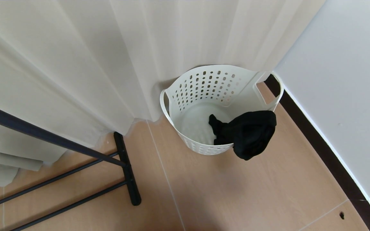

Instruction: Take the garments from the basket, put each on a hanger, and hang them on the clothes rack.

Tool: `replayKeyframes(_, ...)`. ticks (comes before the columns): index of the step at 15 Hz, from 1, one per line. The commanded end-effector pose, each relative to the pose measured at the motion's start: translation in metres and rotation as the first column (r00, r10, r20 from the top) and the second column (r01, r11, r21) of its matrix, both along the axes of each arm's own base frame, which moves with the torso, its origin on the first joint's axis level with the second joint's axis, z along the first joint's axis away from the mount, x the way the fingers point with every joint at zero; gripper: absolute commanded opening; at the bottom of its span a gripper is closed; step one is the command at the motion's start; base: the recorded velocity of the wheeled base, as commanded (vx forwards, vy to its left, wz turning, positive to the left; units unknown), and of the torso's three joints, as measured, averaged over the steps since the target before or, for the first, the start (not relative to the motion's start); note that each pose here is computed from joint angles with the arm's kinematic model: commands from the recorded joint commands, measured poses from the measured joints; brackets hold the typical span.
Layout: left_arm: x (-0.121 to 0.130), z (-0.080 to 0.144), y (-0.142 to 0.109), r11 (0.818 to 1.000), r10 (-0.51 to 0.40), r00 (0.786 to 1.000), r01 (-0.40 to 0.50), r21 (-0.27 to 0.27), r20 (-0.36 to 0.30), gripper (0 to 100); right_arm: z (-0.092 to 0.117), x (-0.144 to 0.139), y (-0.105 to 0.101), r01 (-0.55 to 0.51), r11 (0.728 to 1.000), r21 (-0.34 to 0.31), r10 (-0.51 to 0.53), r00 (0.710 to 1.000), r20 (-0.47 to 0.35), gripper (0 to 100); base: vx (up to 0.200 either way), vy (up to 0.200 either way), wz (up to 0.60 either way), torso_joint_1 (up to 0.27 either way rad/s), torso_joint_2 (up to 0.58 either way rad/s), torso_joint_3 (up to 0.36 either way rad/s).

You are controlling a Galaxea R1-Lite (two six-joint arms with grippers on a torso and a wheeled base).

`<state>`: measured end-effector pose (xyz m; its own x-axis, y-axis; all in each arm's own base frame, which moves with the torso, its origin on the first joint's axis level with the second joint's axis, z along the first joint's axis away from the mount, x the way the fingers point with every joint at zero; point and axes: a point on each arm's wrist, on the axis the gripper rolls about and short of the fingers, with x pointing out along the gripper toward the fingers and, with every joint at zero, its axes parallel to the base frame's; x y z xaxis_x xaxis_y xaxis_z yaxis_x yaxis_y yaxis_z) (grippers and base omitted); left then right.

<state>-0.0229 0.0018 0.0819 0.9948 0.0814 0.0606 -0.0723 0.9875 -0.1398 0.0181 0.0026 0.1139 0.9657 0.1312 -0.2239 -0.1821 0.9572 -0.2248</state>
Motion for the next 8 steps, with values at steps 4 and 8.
replayKeyframes(4, 0.000, 0.000, 0.000, 1.000, 0.000, 1.000, 0.000, -0.001, 0.001, 100, 0.063, 0.082, 0.023, -0.187, 0.969, -0.163, 0.163, 0.975, -0.152, 100, 0.000, 0.000, 0.00, 0.000, 0.00, 0.000)
replayKeyframes(8, 0.000, 0.000, 0.000, 1.000, 0.000, 1.000, 0.000, -0.003, -0.001, 100, 0.087, 0.165, 0.053, -0.292, 0.909, -0.297, 0.233, 0.947, -0.220, 100, 0.000, 0.000, 0.00, 0.000, 0.00, 0.000)
